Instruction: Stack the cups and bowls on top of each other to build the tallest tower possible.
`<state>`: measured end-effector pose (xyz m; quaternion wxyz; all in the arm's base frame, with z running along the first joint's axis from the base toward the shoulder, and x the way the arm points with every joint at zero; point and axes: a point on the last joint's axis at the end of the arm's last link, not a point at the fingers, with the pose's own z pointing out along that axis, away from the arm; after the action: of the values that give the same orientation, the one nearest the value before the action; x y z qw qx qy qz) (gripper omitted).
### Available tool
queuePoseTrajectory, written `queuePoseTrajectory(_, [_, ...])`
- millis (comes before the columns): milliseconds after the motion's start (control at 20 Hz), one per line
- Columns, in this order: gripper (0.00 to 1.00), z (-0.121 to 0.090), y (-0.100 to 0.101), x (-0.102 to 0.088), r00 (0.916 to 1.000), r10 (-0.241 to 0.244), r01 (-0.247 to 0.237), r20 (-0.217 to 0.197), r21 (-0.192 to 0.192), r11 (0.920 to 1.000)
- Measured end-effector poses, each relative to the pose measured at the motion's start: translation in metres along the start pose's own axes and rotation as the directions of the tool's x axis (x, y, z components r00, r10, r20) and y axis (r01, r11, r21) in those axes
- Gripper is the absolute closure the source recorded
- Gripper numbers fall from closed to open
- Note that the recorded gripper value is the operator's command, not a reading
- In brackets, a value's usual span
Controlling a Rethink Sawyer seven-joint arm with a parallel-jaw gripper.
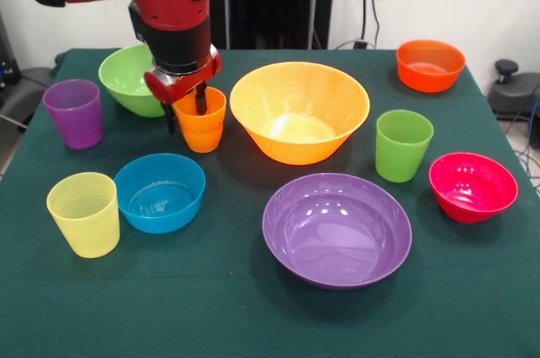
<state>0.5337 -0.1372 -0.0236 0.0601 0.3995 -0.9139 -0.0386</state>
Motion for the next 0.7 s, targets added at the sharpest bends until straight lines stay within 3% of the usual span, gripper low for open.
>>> queuePoseTrajectory(300, [0.0, 0.0012, 0.0003, 0.007, 0.9996, 0.027, -0.027, -0.008, -0.017, 0.9995])
queuePoseTrajectory(350, [1.0, 0.0013, 0.0004, 0.008, 0.9994, 0.033, -0.033, -0.009, -0.02, 0.9993])
queuePoseTrajectory(700, [1.0, -0.0019, 0.001, 0.0051, 0.9983, 0.059, -0.059, 0.0, -0.041, 0.9974])
